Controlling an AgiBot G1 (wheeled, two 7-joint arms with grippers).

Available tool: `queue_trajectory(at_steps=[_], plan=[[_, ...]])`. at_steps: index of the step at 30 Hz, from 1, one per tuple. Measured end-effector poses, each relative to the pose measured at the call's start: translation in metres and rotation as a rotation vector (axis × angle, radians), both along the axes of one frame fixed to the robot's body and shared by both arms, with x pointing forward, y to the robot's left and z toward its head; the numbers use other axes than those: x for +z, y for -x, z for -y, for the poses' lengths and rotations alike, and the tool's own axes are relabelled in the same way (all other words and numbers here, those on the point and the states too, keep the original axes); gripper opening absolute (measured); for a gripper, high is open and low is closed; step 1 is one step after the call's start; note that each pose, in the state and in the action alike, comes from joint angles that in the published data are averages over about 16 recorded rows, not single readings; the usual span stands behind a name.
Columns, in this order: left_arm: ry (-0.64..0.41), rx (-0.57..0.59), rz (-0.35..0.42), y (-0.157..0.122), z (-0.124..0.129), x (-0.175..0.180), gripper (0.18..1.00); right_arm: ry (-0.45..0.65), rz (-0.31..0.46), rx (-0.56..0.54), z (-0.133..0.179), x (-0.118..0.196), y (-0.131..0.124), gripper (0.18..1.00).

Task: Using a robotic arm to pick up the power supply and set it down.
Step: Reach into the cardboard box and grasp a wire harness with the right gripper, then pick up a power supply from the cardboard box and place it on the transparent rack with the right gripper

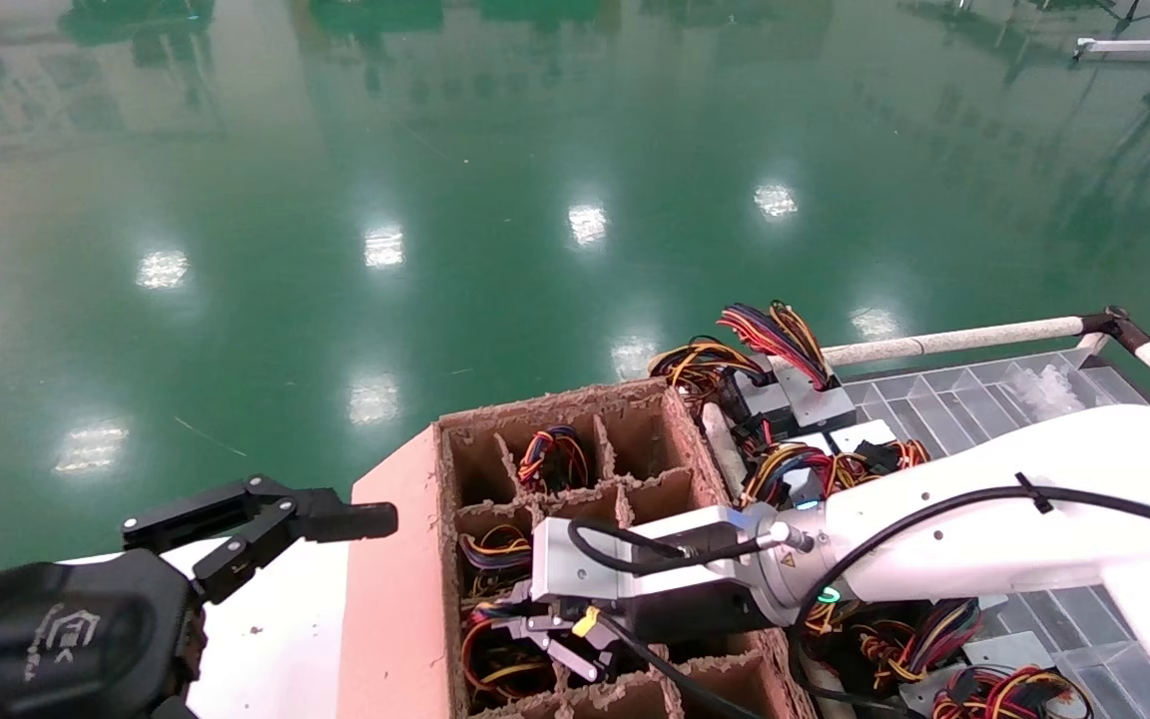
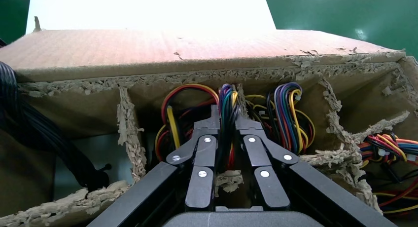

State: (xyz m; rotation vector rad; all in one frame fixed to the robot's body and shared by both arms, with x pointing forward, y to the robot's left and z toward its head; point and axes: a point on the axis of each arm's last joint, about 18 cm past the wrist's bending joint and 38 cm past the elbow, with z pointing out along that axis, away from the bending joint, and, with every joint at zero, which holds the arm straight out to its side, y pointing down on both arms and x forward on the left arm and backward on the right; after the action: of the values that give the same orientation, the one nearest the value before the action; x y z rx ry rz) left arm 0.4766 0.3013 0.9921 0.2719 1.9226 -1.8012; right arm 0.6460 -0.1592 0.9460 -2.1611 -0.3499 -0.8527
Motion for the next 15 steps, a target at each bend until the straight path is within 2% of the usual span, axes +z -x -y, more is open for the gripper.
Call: queue_trajectory(at_steps=[5, 15], plan=[[0.000, 0.000, 0.000, 0.000, 0.000, 0.000, 1.001, -0.027, -0.015, -0.003, 0.003, 0.003, 0.002, 0.238], [0.000, 0.000, 0.000, 0.000, 0.000, 0.000, 1.001, -0.119, -0.033, -0.007, 0.017, 0.021, 0.012, 0.211]])
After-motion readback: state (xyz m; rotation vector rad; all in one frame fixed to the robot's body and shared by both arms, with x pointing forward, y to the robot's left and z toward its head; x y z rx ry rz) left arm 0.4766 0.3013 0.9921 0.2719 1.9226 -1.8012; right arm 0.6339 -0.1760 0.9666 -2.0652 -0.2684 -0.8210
